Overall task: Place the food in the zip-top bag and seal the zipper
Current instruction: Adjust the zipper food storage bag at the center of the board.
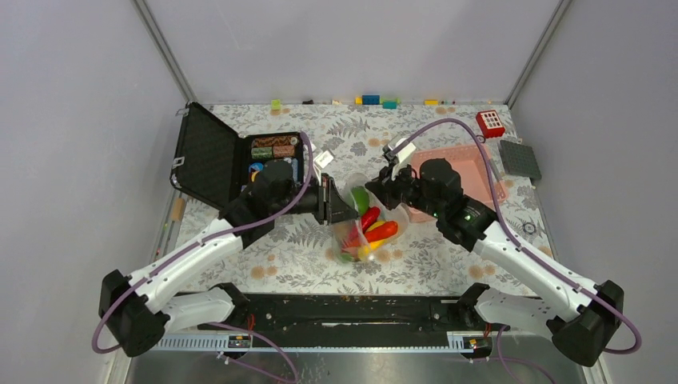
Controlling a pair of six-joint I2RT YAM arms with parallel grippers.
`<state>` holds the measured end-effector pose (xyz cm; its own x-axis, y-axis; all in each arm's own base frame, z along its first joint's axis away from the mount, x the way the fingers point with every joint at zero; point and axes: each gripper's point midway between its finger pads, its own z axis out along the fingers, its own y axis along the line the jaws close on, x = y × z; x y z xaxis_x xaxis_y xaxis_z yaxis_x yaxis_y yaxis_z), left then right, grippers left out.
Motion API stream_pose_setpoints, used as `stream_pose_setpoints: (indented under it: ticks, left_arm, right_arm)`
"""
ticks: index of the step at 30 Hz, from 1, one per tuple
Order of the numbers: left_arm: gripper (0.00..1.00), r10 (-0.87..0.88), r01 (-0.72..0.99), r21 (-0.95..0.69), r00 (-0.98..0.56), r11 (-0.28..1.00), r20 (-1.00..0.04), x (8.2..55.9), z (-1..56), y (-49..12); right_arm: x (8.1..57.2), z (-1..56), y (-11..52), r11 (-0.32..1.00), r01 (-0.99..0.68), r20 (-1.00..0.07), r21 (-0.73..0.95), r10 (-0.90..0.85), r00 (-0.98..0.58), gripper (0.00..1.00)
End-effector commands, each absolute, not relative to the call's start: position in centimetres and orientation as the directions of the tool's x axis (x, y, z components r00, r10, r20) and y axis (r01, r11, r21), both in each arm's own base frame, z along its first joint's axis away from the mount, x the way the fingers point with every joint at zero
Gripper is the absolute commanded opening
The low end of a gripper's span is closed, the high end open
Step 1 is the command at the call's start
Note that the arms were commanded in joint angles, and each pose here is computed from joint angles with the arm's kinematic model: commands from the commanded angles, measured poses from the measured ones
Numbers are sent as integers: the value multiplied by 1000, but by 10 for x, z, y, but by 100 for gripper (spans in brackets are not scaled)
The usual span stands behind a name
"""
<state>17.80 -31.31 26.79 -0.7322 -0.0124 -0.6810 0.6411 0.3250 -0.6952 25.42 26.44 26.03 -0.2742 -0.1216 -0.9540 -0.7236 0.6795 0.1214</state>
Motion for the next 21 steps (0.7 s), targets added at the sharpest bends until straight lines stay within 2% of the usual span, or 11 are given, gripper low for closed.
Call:
stream_pose_setpoints:
  ticks: [1,2,4,5,12,15,19,21]
  left_arm:
    - [47,40,778,-593,-613,207,-789,144,298,-313]
    - [64,35,798,-568,-585,202,-810,142,304,-310]
    - [91,-3,826,-522,-534,213,-845,142,318,-303]
    - [98,-30,837,-496,-503,231,-864,143,326,-297]
    - [99,-144,788,-362,-336,498,-931,176,348,-255]
    - [99,-133,731,-327,-312,598,-941,193,347,-242]
    - [99,-48,787,-245,-266,566,-963,195,348,-254]
    - [99,18,843,-231,-274,486,-961,188,342,-269]
  right_arm:
    - [220,301,279,465,-885,-980,1,-176,-94,5]
    - [216,301,279,439,-898,-977,-20,-198,-75,5]
    - [210,299,279,389,-920,-971,-54,-237,-44,5]
    - [207,299,279,366,-928,-967,-69,-252,-28,4]
    - [183,304,283,170,-976,-960,-139,-267,90,5]
    - [182,310,284,146,-979,-960,-141,-262,99,5]
    - [192,320,286,150,-980,-955,-130,-286,83,6]
    - [198,322,288,152,-981,-952,-121,-297,71,6]
